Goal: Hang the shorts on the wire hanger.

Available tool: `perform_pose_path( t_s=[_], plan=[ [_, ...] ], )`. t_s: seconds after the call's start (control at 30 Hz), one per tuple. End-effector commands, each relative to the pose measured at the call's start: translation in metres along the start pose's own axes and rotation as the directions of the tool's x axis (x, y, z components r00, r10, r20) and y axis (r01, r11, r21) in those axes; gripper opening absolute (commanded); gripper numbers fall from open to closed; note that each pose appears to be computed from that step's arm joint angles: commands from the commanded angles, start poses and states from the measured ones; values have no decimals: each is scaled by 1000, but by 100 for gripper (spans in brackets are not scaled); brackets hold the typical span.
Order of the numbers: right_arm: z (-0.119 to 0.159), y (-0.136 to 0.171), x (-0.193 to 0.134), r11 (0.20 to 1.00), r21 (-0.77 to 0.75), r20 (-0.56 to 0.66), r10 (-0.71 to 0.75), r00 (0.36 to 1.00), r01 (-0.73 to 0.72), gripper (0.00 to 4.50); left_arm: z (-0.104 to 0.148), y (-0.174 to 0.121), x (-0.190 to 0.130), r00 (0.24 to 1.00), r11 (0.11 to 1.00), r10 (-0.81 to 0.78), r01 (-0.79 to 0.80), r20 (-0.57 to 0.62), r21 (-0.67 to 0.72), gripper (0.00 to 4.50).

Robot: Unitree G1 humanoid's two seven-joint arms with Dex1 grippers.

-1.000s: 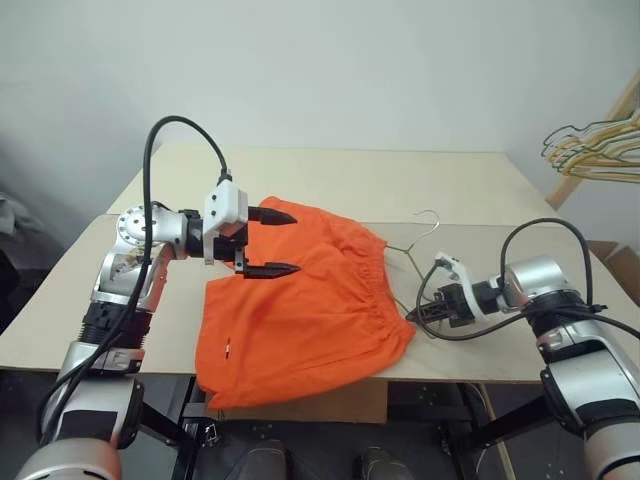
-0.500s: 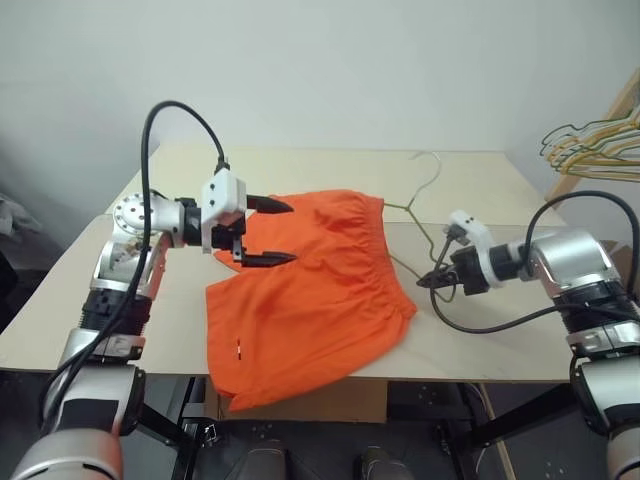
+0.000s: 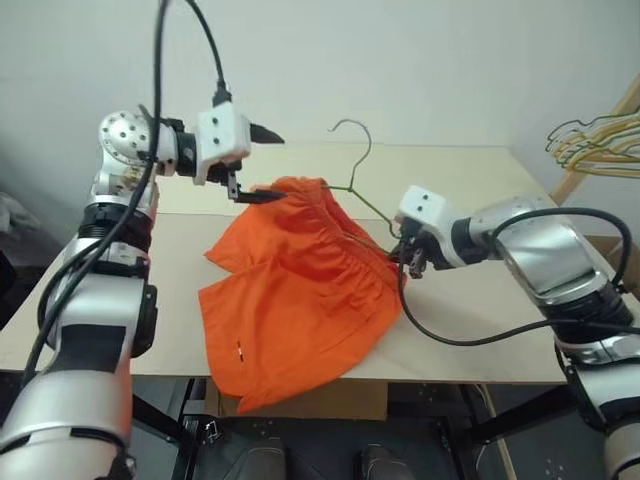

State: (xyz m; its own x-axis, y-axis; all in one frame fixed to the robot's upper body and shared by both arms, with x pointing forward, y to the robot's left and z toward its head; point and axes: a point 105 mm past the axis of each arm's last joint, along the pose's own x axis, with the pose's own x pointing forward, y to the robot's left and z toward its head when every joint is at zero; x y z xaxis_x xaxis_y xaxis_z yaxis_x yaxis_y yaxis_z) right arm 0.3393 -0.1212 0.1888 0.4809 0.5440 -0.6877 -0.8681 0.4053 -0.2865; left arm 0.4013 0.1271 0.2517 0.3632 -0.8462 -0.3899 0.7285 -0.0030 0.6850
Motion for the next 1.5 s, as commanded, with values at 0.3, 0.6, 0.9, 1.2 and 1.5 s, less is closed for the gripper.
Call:
perform_pose_path(
  t_s=[0.3,0.6,0.9,1.2,1.5],
  plan=[
    [26,8,-19,996,-80,-3,41,999,-41,0,-5,-12,23,971,977,-181,195,-156,85,445],
    [29,10,-27,996,-73,5,60,998,-60,0,-12,-22,22,946,961,-265,276,-188,31,290],
    [32,13,-31,994,-64,18,84,996,-83,0,-15,-23,21,951,966,-254,257,-174,-8,6],
    [29,11,-33,989,-134,39,67,997,-61,0,-15,-21,18,961,971,-238,233,-143,-47,3],
    [-13,-15,-81,980,92,81,-181,980,174,314,-23,-29,10,956,962,-262,249,-130,-108,0]
  ],
)
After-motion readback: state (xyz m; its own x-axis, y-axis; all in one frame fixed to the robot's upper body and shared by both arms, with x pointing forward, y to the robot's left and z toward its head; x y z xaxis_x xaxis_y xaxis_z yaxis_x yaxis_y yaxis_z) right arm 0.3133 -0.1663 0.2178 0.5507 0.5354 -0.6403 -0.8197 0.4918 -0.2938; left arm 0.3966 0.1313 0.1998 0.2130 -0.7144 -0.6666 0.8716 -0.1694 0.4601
